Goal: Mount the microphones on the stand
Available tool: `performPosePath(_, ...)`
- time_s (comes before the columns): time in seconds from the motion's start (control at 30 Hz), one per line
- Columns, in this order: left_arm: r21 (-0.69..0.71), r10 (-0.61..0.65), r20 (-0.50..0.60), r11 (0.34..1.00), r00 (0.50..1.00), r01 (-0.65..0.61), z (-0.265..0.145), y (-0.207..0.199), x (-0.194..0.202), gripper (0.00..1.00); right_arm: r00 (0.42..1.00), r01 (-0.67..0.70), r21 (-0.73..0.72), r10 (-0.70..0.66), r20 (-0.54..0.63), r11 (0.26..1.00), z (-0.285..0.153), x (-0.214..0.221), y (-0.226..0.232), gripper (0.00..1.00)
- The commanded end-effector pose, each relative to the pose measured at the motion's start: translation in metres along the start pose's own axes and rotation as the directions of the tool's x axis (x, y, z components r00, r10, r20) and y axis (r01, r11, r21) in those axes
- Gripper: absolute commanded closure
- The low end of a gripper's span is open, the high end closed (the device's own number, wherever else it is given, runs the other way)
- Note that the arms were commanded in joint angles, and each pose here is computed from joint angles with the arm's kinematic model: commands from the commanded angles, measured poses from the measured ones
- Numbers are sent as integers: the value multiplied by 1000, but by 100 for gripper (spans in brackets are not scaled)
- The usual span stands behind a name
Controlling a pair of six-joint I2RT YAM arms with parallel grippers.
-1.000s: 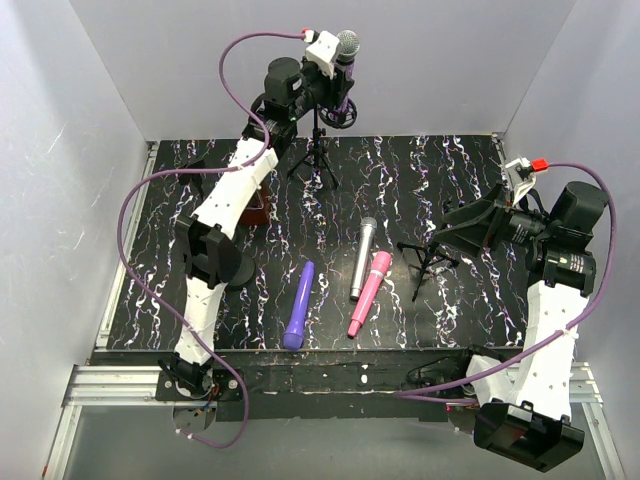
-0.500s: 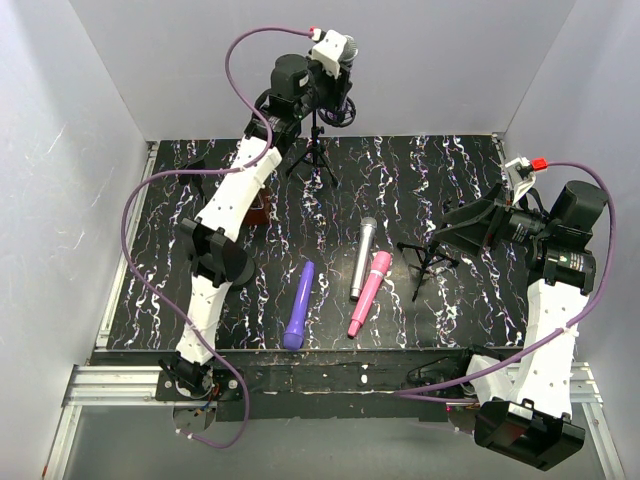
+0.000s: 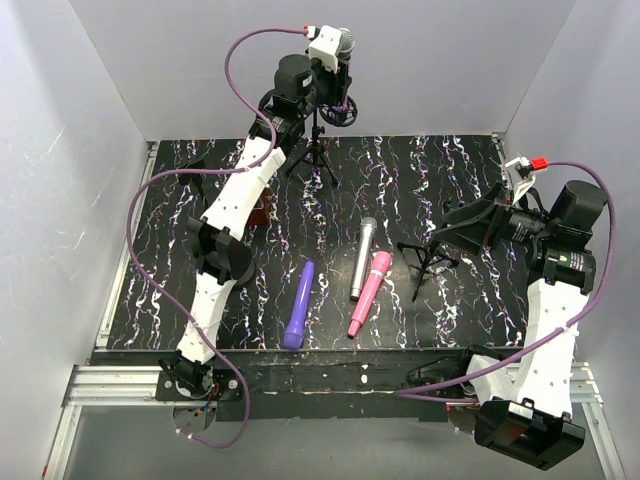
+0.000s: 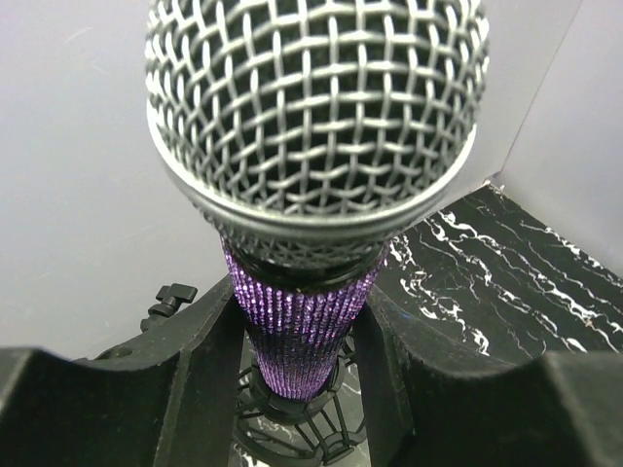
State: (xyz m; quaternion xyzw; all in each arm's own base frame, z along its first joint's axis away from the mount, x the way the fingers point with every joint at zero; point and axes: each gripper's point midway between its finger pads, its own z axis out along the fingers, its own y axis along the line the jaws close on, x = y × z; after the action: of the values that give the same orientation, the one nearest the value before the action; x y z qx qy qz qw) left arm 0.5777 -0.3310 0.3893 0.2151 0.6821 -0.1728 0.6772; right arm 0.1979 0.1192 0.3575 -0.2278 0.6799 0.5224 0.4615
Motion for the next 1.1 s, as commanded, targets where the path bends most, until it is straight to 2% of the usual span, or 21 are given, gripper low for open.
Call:
performPosePath(0.0, -77, -104, -384, 994, 918, 81, 8, 12, 161, 100, 1000, 25, -14, -25, 2, 1000, -1, 0, 4, 12)
performPosePath(0.17, -58, -129, -307, 991, 943, 117, 11, 7, 158, 100, 1000, 28, -17, -28, 2, 999, -1, 1, 5, 12)
performPosePath(0.47, -42, -98, -288, 995, 953, 89, 0, 10, 134, 99, 999, 34, -23, -34, 1, 999, -1, 1, 7, 12)
performPosePath(0.63, -35, -105, -245, 994, 964, 99, -9, 10, 110, 77, 999, 38, -25, -38, 1, 999, -1, 1, 9, 12)
performPosePath(0.87, 12, -96, -178, 995, 979, 100, -15, 3, 82, 31, 999, 40, -25, -40, 1, 999, -2, 1, 10, 11)
performPosePath(0.93, 24, -101, -160, 994, 982, 106, -14, 1, 79, 21, 999, 35, -26, -35, 1, 999, -2, 1, 10, 12)
performPosePath(1.07, 40, -119, -131, 991, 984, 125, -10, 0, 74, 12, 999, 38, -28, -38, 1, 999, -2, 1, 10, 11)
